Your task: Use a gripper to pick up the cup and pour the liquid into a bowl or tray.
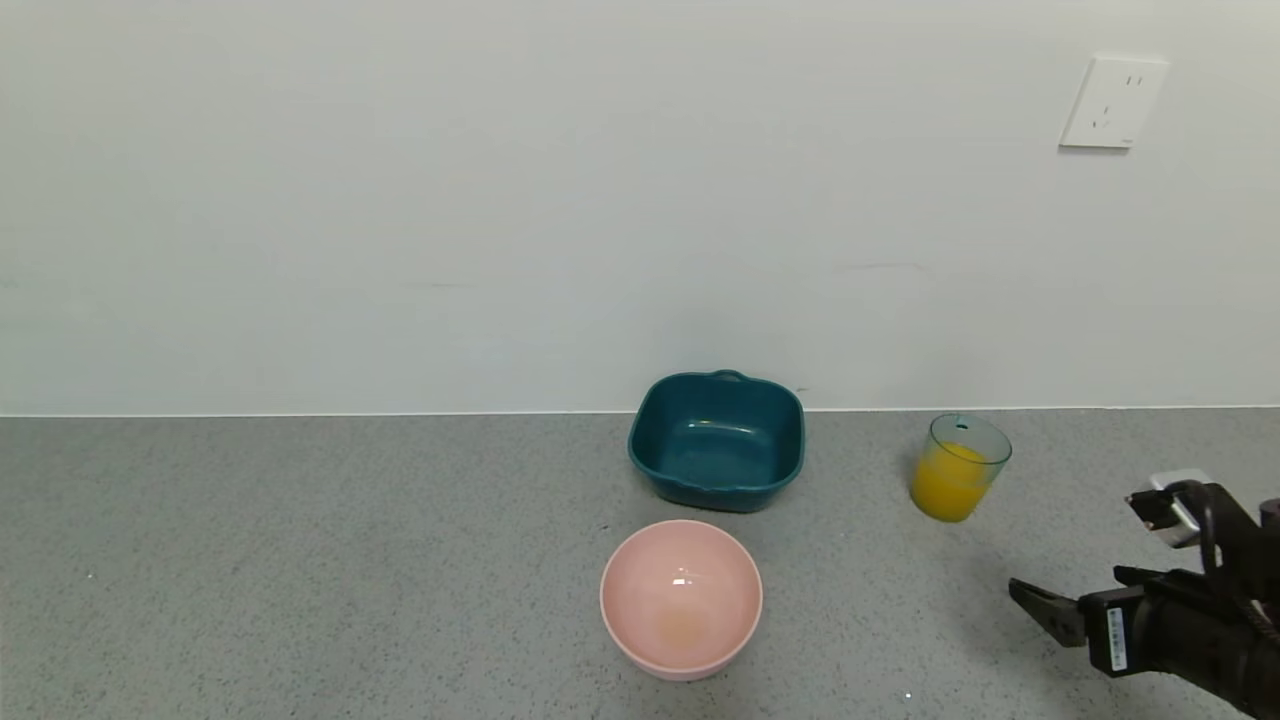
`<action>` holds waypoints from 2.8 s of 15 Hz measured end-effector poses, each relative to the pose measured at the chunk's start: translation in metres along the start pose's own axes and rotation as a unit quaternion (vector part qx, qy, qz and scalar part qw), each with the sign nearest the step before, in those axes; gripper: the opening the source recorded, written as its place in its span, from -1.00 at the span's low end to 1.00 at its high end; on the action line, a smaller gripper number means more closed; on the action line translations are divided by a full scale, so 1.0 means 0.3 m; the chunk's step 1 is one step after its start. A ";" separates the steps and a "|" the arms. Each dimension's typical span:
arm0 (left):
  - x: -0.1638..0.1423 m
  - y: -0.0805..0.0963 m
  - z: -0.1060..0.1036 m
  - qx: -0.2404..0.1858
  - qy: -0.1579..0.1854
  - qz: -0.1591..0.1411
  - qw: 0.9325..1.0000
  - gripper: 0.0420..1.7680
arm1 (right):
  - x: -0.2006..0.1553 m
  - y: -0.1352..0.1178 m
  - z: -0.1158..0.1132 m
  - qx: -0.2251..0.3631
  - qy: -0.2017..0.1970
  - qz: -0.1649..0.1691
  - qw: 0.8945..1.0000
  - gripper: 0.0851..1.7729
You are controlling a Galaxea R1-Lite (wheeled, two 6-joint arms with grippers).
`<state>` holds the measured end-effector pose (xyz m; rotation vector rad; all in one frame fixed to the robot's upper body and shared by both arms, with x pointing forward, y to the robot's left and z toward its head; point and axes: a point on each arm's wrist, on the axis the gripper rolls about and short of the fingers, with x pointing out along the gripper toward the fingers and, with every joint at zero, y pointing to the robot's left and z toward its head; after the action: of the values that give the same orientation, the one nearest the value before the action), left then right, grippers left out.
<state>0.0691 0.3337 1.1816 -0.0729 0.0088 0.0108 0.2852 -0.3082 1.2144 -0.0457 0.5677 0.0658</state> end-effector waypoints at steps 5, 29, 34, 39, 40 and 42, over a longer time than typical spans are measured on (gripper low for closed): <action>0.000 0.000 0.000 0.000 0.000 0.000 1.000 0.94 | 0.143 0.086 -0.013 -0.002 -0.021 -0.022 1.000 0.93; 0.000 0.000 0.000 0.000 0.000 0.000 1.000 0.94 | 0.564 0.071 -0.025 0.057 -0.168 -0.123 0.976 0.93; 0.000 0.000 0.000 0.000 0.000 0.000 1.000 0.94 | 0.615 0.071 -0.004 0.060 -0.185 -0.124 0.973 0.93; 0.000 0.000 0.000 0.000 0.000 0.000 1.000 0.94 | 0.670 0.049 0.007 0.063 -0.194 -0.134 0.970 0.93; 0.000 0.000 0.000 0.000 0.000 0.000 1.000 0.94 | 0.678 0.044 0.010 0.064 -0.196 -0.136 0.969 0.93; 0.000 0.000 0.000 0.000 0.000 0.000 1.000 0.94 | 0.693 0.041 0.009 0.065 -0.194 -0.137 0.969 0.93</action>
<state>0.0691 0.3337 1.1816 -0.0729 0.0088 0.0108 0.4606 -0.2853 1.1043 0.0161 0.1687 -0.2286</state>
